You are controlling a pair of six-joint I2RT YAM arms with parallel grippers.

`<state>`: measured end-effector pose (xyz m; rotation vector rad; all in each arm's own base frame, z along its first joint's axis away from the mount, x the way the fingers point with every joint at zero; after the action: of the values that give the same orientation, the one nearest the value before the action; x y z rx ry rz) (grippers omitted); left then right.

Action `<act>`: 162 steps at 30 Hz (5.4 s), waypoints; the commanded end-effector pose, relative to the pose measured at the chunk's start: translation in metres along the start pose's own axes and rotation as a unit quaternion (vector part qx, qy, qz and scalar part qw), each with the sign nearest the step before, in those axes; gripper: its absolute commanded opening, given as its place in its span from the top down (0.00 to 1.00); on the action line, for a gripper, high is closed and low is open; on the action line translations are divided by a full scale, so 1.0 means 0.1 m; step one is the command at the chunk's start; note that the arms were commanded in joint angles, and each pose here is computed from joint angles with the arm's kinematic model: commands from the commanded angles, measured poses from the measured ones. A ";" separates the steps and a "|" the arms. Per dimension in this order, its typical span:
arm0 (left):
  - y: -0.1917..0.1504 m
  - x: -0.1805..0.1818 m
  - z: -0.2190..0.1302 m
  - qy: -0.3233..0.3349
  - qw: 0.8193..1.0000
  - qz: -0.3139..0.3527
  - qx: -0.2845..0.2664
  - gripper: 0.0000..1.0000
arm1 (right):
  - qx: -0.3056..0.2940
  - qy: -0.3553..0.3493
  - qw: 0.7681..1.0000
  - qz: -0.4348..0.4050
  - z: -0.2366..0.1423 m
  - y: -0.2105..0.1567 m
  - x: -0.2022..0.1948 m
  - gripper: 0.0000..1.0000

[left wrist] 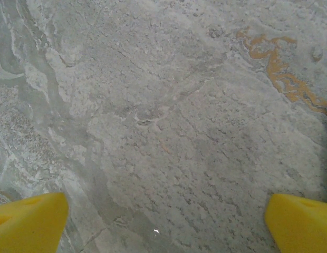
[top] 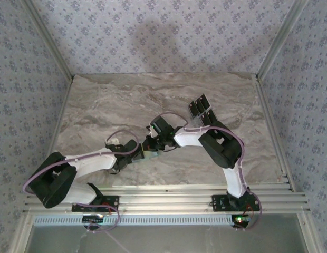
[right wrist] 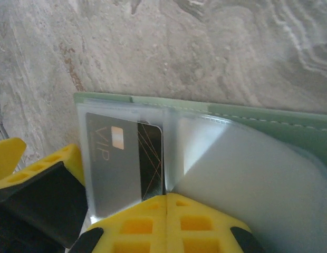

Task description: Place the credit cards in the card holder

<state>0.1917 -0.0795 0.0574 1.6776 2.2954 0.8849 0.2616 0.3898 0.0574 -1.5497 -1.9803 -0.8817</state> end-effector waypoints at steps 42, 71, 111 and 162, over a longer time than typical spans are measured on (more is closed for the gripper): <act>0.38 -0.10 -0.18 -0.067 0.996 -0.039 -0.033 0.01 | -0.070 -0.081 0.991 0.075 -0.48 -0.16 -0.61 0.90; 0.39 -0.37 -0.19 -0.132 0.991 -0.002 -0.017 0.01 | -0.050 -0.093 0.994 -0.034 -0.73 -0.04 -0.15 0.73; 0.37 -0.48 -0.23 -0.160 0.987 0.012 -0.012 0.01 | 0.041 -0.187 0.975 -0.109 -0.46 -0.05 -0.38 0.57; -0.07 -1.01 -0.36 -0.173 0.976 0.128 -0.044 0.01 | 0.003 -0.071 0.997 0.017 -0.57 -0.04 -0.38 0.57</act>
<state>0.2055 -0.1901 0.0622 1.9393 1.7898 0.6081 0.2740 0.3355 0.0667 -1.6279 -2.0553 -0.8219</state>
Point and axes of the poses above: each hand's point on the last joint's axis, 136 mm out from that joint toward the fingers, its own z axis out along the fingers, its own x axis along the line the jaws close on, y = z × x, the point moved 4 cm from there along -z, back along the fingers, and after that the axes turned 1 degree about z, right-handed, at the moved point
